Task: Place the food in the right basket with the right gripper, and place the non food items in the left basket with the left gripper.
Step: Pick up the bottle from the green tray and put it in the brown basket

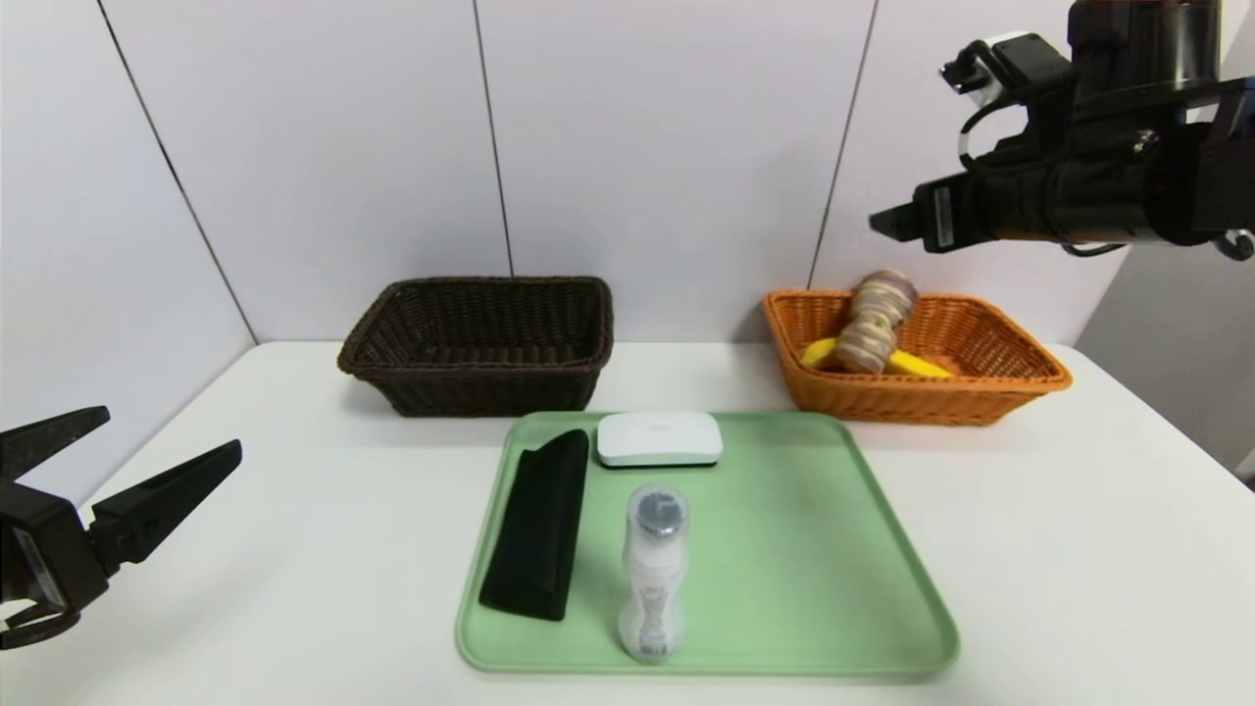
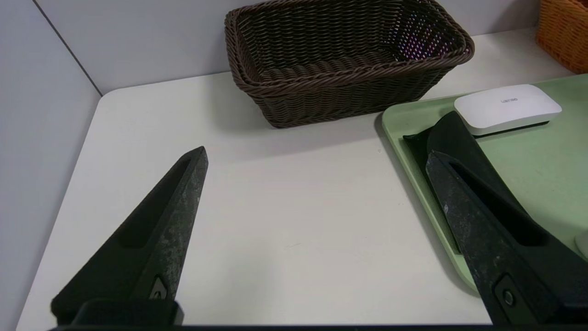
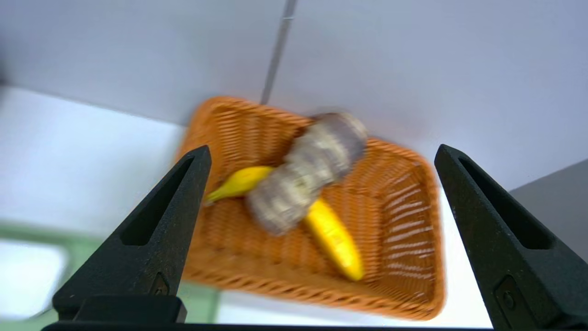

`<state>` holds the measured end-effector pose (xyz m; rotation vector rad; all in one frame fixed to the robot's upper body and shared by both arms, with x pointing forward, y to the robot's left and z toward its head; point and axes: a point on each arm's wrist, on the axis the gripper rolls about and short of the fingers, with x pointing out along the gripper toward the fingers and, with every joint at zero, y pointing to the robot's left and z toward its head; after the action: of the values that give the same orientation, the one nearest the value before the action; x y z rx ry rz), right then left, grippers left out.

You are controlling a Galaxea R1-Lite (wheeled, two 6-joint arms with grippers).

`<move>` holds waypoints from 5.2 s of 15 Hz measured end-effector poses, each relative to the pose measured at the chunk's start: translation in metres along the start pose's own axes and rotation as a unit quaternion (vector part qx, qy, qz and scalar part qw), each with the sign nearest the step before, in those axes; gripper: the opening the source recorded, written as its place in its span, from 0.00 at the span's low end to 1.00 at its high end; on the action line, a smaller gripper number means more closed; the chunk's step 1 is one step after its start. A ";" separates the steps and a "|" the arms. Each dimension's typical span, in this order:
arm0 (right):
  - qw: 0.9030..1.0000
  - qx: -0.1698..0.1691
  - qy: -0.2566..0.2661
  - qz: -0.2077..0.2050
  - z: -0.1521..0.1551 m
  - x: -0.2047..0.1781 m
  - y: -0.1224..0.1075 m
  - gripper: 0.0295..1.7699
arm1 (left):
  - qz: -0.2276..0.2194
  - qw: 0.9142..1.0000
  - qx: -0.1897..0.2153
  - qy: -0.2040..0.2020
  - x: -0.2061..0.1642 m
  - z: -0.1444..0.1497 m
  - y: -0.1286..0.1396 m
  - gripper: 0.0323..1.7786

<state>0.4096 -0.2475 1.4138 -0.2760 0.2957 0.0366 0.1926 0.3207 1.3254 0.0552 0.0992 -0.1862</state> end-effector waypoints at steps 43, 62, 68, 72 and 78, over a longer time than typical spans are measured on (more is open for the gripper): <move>1.000 0.006 0.000 -0.025 -0.142 -0.128 -0.018 0.96 | -0.444 0.895 -0.040 0.007 0.043 -0.045 -0.098 0.95; 1.000 -0.010 -0.004 -0.013 -0.135 -0.121 -0.016 0.96 | -0.452 0.891 -0.035 -0.005 0.092 -0.089 -0.126 0.95; 1.000 -0.011 -0.001 -0.009 -0.133 -0.117 -0.015 0.96 | -0.462 0.886 -0.035 -0.003 0.104 -0.090 -0.139 0.95; 1.000 -0.010 0.000 -0.009 -0.133 -0.116 -0.015 0.96 | -0.470 0.882 -0.033 0.003 0.111 -0.094 -0.149 0.95; 1.000 -0.009 0.001 -0.009 -0.134 -0.116 -0.015 0.96 | -0.471 0.881 -0.032 0.005 0.125 -0.098 -0.161 0.95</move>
<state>0.2621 -0.2981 1.3289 -0.2969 0.2948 0.0217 0.2759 0.1466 1.2078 -0.0656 0.1360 -1.1631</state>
